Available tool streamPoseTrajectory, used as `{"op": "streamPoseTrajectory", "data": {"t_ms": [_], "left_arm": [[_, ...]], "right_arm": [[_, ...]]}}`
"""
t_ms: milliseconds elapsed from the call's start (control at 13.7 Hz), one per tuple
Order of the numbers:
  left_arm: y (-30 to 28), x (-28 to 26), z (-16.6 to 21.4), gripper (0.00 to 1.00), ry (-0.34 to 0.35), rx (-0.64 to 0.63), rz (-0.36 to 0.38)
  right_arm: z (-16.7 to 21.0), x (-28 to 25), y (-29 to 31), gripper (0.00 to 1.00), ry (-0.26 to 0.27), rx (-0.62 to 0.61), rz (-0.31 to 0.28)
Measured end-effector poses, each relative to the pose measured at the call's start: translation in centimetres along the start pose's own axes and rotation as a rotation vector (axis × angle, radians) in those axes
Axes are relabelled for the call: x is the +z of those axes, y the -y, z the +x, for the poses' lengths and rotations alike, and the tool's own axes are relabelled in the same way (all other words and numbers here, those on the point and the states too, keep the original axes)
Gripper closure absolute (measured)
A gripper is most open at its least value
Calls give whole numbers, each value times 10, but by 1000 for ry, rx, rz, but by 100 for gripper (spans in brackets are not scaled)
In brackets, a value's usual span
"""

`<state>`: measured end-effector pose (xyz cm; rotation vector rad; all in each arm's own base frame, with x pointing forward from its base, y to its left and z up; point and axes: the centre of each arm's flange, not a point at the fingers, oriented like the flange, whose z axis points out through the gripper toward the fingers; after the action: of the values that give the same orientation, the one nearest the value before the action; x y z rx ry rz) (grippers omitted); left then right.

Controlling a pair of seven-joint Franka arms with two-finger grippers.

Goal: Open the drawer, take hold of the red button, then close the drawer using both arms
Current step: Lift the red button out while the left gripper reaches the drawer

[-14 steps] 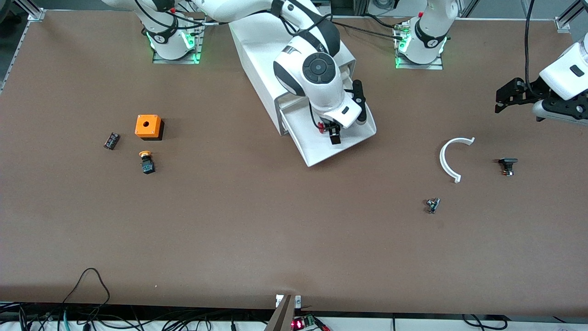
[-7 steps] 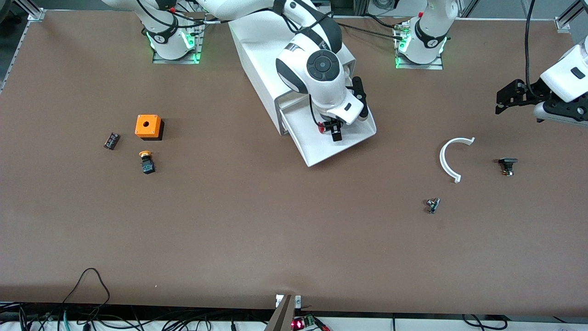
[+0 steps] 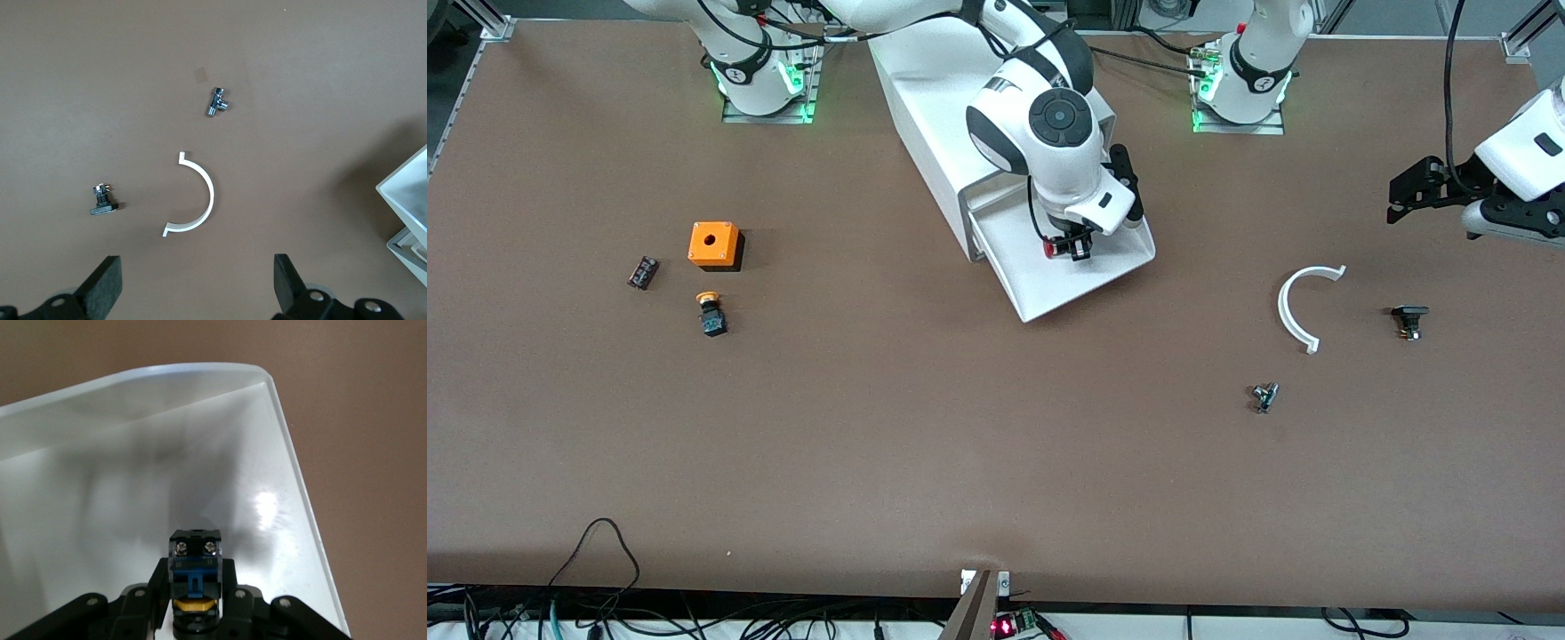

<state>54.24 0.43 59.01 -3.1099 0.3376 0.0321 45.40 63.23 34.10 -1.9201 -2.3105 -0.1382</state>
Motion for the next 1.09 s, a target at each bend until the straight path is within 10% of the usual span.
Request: {"op": "streamPoseTrajectory", "data": {"t_ms": [656,1094], "left_arm": [[4,6,6,0,7,-2,-7],[7,11,15,0,-11,-7,-7]], "right_arm": [[2,-64,-9,67,-43,13,-91],[-85,-168,-57,67,-30,306,-229]]}}
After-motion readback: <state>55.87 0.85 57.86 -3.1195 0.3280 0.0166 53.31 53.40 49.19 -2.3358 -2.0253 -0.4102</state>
